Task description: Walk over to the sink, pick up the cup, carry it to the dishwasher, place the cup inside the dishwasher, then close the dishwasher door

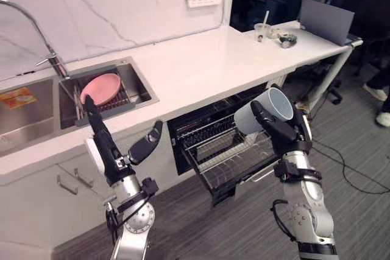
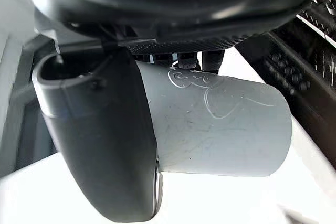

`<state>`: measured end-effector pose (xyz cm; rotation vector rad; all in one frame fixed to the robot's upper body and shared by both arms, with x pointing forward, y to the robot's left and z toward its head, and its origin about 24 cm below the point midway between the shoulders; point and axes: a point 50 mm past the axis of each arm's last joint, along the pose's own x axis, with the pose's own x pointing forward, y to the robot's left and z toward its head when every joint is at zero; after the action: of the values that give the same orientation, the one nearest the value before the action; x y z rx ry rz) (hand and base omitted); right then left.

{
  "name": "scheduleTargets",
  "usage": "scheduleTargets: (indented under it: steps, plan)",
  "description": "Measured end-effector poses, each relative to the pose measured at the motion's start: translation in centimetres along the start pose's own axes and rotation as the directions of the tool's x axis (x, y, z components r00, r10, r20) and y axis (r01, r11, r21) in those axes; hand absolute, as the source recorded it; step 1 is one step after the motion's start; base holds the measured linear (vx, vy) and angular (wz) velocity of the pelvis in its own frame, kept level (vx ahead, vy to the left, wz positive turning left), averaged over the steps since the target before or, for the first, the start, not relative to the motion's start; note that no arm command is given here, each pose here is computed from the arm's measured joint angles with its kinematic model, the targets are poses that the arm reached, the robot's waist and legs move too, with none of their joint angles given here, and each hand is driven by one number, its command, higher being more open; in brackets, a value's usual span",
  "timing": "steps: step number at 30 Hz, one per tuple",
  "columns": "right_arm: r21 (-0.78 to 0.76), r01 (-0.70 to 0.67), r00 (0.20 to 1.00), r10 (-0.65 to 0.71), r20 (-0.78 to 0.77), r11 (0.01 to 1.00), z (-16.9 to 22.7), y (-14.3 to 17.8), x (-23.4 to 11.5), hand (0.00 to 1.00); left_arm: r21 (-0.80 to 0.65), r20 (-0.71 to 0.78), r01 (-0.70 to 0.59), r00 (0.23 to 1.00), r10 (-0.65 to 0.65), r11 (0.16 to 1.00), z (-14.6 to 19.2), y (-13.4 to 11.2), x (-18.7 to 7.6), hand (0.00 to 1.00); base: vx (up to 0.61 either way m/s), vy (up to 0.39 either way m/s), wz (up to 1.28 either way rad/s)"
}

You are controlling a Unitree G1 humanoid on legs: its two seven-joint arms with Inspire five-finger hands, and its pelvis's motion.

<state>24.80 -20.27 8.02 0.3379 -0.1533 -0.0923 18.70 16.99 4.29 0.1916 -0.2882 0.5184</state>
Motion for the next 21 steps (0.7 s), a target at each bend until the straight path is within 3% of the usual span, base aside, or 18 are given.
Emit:
scheduleTargets:
  steps: [7, 10, 13, 15, 21]
  plan:
    - [-0.375, 0.07, 0.98, -0.134, -0.146, 0.924, -1.3, -4.8, 3.7, 0.0, 0.089, -0.296, 0.369, 0.897, -0.329, 0.925, -5.5, 0.3, -4.4, 1.0, -0.06, -0.023, 0.34]
    - [-0.466, 0.103, 0.973, -0.187, -0.138, 0.879, 0.9, -5.6, 8.2, 0.0, 0.11, -0.289, 0.463, 0.861, -0.418, 0.879, -6.1, 0.1, -3.6, 1.0, -0.08, -0.048, 0.33]
    - [-0.518, 0.165, 0.976, -0.214, -0.035, 0.839, 6.6, -5.2, 13.1, 0.0, 0.125, -0.23, 0.466, 0.872, -0.432, 0.876, -6.1, -0.6, -1.1, 1.0, -0.13, -0.059, 0.21]
    - [-0.51, 0.195, 0.975, -0.223, 0.007, 0.838, 9.1, -5.0, 14.3, 0.0, 0.134, -0.207, 0.465, 0.877, -0.434, 0.875, -6.0, -1.0, -0.1, 1.0, -0.06, -0.058, 0.2]
    - [-0.522, 0.172, 0.979, -0.205, -0.004, 0.836, 11.2, -3.6, 16.2, 0.0, 0.118, -0.19, 0.453, 0.884, -0.427, 0.884, -5.7, -1.6, -0.2, 1.0, 0.02, -0.015, 0.19]
